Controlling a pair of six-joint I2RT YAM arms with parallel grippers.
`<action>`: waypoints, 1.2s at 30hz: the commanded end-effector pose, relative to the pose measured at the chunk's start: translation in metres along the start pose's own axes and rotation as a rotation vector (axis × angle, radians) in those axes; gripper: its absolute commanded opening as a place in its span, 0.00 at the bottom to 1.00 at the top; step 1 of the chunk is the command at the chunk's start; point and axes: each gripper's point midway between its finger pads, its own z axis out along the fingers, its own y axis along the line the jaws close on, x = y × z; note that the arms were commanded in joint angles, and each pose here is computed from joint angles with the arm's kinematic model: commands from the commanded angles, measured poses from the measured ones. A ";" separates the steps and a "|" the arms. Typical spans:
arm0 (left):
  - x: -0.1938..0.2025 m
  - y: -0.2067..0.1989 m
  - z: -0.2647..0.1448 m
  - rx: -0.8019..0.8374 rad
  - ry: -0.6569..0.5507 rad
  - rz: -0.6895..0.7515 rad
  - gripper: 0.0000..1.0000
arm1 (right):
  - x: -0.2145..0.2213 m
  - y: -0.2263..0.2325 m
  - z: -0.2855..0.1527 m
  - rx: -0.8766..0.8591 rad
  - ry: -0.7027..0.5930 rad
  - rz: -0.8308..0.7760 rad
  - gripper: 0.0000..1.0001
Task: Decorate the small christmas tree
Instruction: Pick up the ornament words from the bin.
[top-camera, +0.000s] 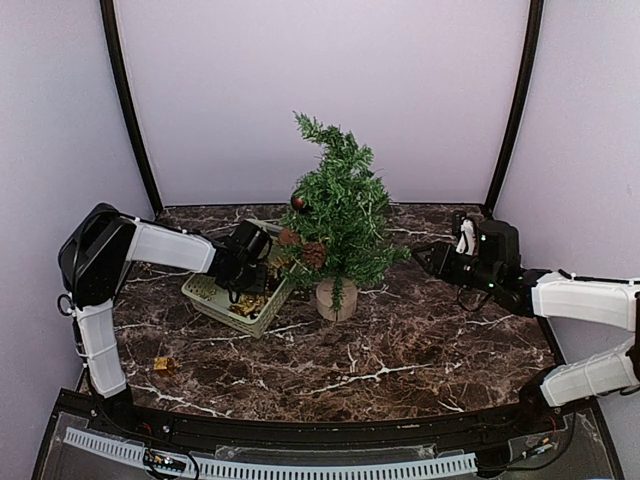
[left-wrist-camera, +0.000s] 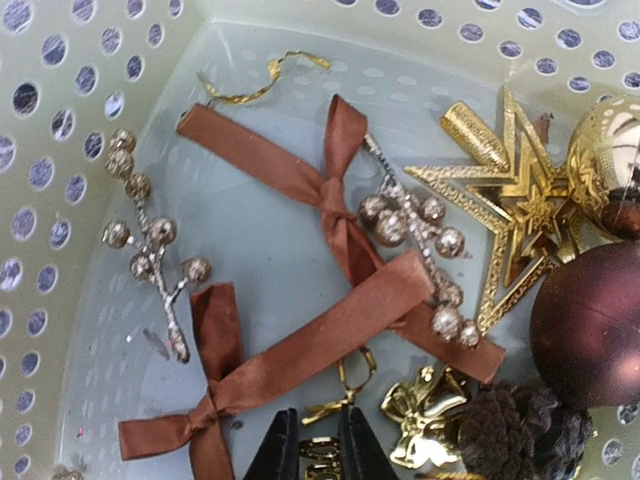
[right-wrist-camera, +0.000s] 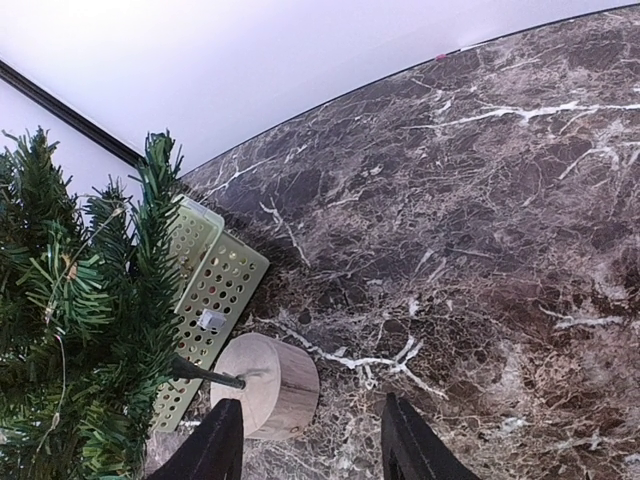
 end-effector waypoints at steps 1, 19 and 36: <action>0.012 0.018 -0.015 -0.060 0.017 -0.020 0.10 | -0.008 0.000 -0.006 0.008 -0.039 -0.015 0.48; -0.081 0.053 -0.165 -0.005 -0.441 -0.141 0.09 | -0.058 0.038 -0.041 -0.024 -0.149 -0.103 0.49; -0.107 0.002 -0.328 0.568 -0.732 0.054 0.14 | -0.089 0.187 -0.107 -0.438 -0.133 -0.404 0.51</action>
